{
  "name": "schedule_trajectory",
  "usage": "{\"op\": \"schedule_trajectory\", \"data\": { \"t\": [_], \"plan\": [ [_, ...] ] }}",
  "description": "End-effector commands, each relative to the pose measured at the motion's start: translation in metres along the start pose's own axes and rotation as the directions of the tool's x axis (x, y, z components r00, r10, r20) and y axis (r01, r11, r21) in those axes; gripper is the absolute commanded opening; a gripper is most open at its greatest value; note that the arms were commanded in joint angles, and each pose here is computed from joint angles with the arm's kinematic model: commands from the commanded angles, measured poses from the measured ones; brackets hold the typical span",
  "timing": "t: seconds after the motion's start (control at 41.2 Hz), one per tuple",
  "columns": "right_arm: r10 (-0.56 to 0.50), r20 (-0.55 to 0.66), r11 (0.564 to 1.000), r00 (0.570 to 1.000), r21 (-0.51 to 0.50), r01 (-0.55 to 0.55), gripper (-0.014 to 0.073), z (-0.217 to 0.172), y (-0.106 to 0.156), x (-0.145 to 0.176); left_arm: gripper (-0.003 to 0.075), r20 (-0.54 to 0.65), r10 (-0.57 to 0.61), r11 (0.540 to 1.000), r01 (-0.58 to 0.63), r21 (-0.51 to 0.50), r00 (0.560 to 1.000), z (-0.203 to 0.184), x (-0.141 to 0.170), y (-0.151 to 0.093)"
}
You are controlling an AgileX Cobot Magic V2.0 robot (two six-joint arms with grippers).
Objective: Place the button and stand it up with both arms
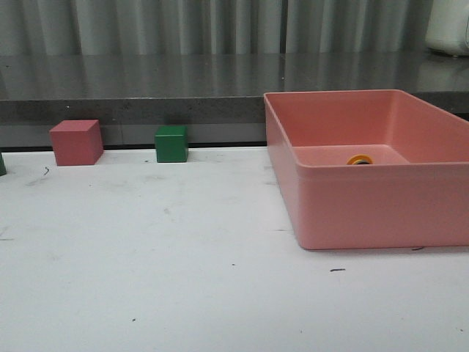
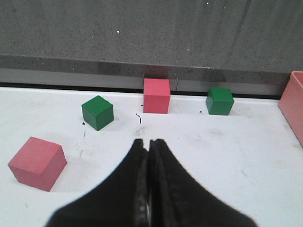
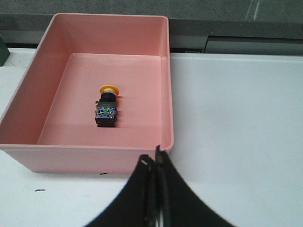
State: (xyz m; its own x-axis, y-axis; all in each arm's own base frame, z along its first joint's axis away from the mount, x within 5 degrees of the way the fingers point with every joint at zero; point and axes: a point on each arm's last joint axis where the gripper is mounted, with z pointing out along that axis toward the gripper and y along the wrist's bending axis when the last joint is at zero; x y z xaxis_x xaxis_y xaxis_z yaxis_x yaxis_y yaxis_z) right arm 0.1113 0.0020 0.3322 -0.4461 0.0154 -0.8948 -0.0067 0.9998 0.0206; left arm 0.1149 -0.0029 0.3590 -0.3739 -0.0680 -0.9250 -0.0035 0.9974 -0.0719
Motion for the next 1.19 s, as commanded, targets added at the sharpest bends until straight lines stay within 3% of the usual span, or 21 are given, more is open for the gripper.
{"op": "schedule_trajectory", "data": {
  "t": [0.0, 0.121, 0.316, 0.364, 0.462, 0.607, 0.948, 1.166],
  "plan": [
    [-0.015, 0.066, 1.0, 0.998, 0.016, 0.014, -0.0064, 0.0, -0.001, -0.014, -0.0018, 0.064, -0.013, 1.0, 0.012, 0.009, 0.998, 0.003, -0.013, -0.001],
    [-0.043, 0.037, 0.998, 0.998, 0.036, 0.042, 0.001, 0.003, -0.003, -0.012, 0.0071, 0.04, 0.021, 1.0, -0.02, -0.015, 0.999, 0.01, -0.013, 0.001],
    [-0.049, 0.024, 0.998, 0.999, 0.04, 0.048, 0.0428, 0.006, -0.003, -0.012, 0.0386, 0.045, 0.042, 0.999, -0.041, -0.027, 0.998, 0.012, -0.014, 0.002],
    [-0.049, 0.017, 0.998, 0.999, 0.039, 0.048, 0.0537, 0.009, -0.003, -0.012, 0.0432, 0.053, 0.042, 0.999, -0.041, -0.027, 0.998, 0.012, -0.015, 0.002],
    [-0.037, -0.006, 0.999, 0.999, 0.031, 0.037, 0.0638, 0.014, -0.003, -0.012, 0.0448, 0.048, 0.042, 0.999, -0.041, -0.027, 0.998, 0.012, -0.014, 0.002],
    [0.038, -0.068, 0.999, 0.997, -0.033, -0.04, 0.0627, 0.026, 0.005, -0.015, 0.0441, 0.052, 0.035, 0.999, -0.036, 0.01, 0.998, 0.011, -0.016, -0.003],
    [-0.074, -0.194, 0.982, 0.978, -0.183, 0.038, 0.0622, 0.067, 0.041, -0.055, 0.0441, 0.064, 0.14, 0.956, -0.152, 0.249, 0.988, 0.006, -0.013, -0.037],
    [-0.101, -0.293, 0.98, 0.951, -0.192, 0.045, 0.0622, 0.116, 0.056, -0.076, 0.0441, 0.066, 0.157, 0.94, -0.17, 0.297, 0.985, 0.004, -0.012, -0.044]
  ]
}}
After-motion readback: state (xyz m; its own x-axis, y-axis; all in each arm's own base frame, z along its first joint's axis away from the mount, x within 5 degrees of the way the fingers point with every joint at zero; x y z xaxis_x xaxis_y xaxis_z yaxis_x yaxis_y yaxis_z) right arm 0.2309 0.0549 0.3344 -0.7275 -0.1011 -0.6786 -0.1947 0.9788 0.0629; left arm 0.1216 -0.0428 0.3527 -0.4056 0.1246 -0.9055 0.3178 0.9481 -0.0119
